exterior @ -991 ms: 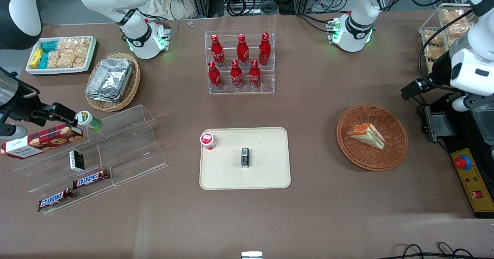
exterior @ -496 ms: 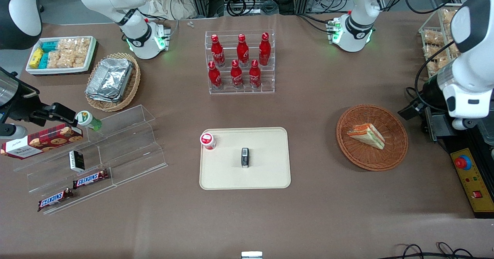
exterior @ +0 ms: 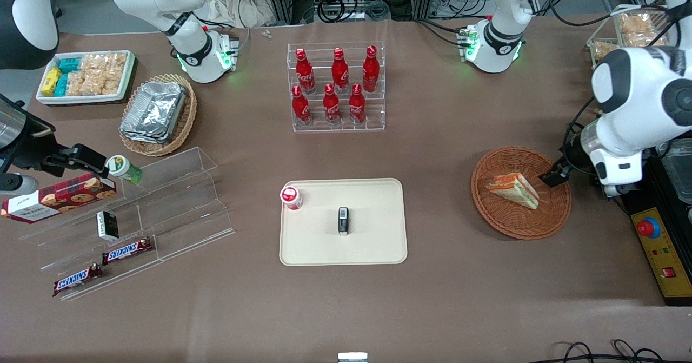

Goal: Place sandwich from basket to tray
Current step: 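Move the left gripper over the wicker basket and lower onto the sandwich, then close the left gripper on the wrapped sandwich's edge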

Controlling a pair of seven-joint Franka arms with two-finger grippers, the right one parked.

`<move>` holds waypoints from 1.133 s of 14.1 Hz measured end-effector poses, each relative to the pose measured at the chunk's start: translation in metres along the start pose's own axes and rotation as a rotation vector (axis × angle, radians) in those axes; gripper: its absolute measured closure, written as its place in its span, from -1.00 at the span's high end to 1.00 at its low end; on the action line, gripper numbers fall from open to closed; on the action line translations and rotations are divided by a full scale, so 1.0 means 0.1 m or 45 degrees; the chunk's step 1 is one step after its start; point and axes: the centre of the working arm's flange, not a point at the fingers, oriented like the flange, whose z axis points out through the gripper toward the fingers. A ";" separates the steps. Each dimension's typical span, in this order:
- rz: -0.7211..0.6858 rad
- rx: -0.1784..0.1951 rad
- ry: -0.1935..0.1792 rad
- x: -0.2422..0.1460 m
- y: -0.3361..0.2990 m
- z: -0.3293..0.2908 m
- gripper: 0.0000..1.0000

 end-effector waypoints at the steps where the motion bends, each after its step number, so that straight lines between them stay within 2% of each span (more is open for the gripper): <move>1: -0.021 0.002 -0.004 0.00 0.02 0.13 1.00; 7: -0.088 0.011 0.003 0.02 0.07 0.90 1.00; 13: -0.099 0.043 -0.015 0.00 0.08 1.11 1.00; 16: -0.095 0.040 -0.010 -0.02 0.12 1.20 1.00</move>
